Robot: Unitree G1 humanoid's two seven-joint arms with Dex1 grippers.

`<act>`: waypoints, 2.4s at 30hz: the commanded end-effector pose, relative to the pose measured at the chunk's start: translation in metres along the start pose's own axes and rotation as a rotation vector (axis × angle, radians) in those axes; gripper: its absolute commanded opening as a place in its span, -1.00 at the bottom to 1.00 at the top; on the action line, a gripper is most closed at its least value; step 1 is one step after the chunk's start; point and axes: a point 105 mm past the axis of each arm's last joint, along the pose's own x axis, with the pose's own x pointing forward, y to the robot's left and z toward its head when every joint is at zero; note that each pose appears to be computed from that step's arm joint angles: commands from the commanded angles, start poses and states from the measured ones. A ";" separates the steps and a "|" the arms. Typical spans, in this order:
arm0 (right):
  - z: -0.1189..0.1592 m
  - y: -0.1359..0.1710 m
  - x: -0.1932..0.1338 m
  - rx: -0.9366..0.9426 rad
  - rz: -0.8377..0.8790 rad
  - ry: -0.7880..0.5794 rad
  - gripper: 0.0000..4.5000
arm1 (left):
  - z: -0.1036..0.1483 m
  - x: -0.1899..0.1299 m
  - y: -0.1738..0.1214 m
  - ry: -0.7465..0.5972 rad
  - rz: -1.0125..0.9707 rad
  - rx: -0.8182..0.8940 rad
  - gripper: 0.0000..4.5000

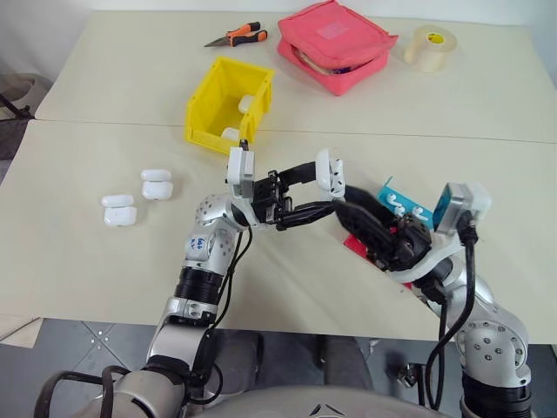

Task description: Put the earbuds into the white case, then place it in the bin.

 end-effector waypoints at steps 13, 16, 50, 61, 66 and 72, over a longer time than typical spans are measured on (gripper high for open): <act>0.019 -0.010 -0.010 -0.375 0.078 0.393 -0.98 | -0.007 -0.046 0.005 0.679 -0.118 0.235 0.24; 0.013 -0.006 0.009 -0.395 0.137 0.418 -0.98 | -0.008 -0.038 0.004 0.692 -0.123 0.242 0.24; 0.044 -0.024 -0.041 -0.734 -0.106 0.132 0.97 | 0.062 -0.135 0.029 0.249 0.906 0.191 0.24; 0.034 -0.029 -0.034 -0.732 -0.110 0.171 0.97 | 0.086 -0.131 0.137 0.326 1.150 0.212 0.24; 0.035 -0.026 -0.028 -0.737 -0.109 0.156 0.97 | 0.082 -0.125 0.153 0.386 1.146 0.195 0.24; 0.031 -0.022 -0.026 -0.718 -0.102 0.151 1.00 | 0.087 -0.119 0.157 0.404 1.125 0.232 0.93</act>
